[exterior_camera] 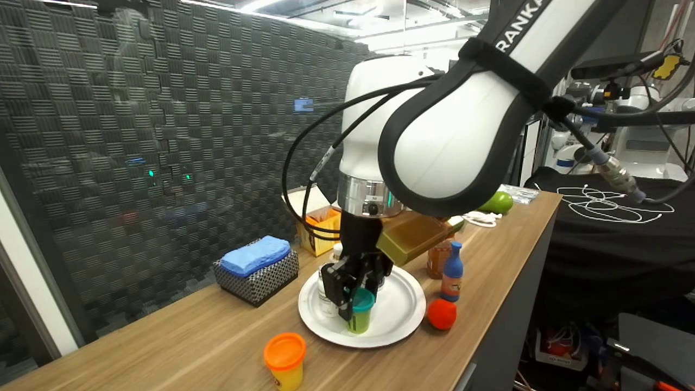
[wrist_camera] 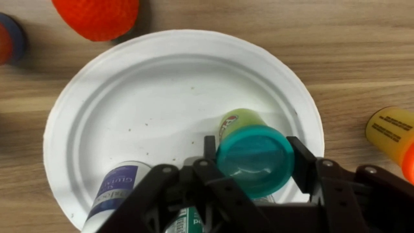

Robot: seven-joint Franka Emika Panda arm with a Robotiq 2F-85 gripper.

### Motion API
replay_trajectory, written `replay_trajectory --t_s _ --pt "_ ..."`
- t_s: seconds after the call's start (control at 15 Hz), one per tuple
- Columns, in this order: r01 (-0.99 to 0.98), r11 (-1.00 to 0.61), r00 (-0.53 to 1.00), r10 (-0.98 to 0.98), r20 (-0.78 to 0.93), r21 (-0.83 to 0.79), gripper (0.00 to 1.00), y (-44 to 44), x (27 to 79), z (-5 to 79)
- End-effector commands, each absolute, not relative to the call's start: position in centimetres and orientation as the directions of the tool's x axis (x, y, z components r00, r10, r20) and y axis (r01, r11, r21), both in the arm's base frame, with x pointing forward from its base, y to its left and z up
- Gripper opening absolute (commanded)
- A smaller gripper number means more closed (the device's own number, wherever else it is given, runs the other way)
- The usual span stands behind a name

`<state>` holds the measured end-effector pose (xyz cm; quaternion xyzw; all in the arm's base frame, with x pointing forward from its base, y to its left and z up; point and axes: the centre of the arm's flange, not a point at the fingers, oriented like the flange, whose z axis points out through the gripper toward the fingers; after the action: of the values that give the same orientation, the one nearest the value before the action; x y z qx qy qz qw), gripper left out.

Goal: Put the bottles and the orange plushie surrounding the white plate on the white plate

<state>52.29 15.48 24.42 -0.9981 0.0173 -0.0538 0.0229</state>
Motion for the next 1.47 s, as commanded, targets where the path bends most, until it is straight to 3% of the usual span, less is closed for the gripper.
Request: replay_trajectory --t_s 0.0,0.07,0.13,0.73,1.4 --pt "-0.012 -0.999 0.990 -0.016 0.139 -0.032 0.88 16.2 52.4 27.1" --pt "-0.014 -1.000 0.988 -0.017 0.155 -0.019 0.97 16.5 52.5 28.1" --pt "-0.014 -1.000 0.985 -0.015 0.174 -0.002 1.00 16.8 52.6 29.2" --pt "0.049 -0.999 0.977 0.048 0.209 0.002 1.00 22.6 51.6 34.4" --pt "0.179 -0.982 0.983 0.176 0.050 -0.065 1.00 27.6 51.7 27.7"
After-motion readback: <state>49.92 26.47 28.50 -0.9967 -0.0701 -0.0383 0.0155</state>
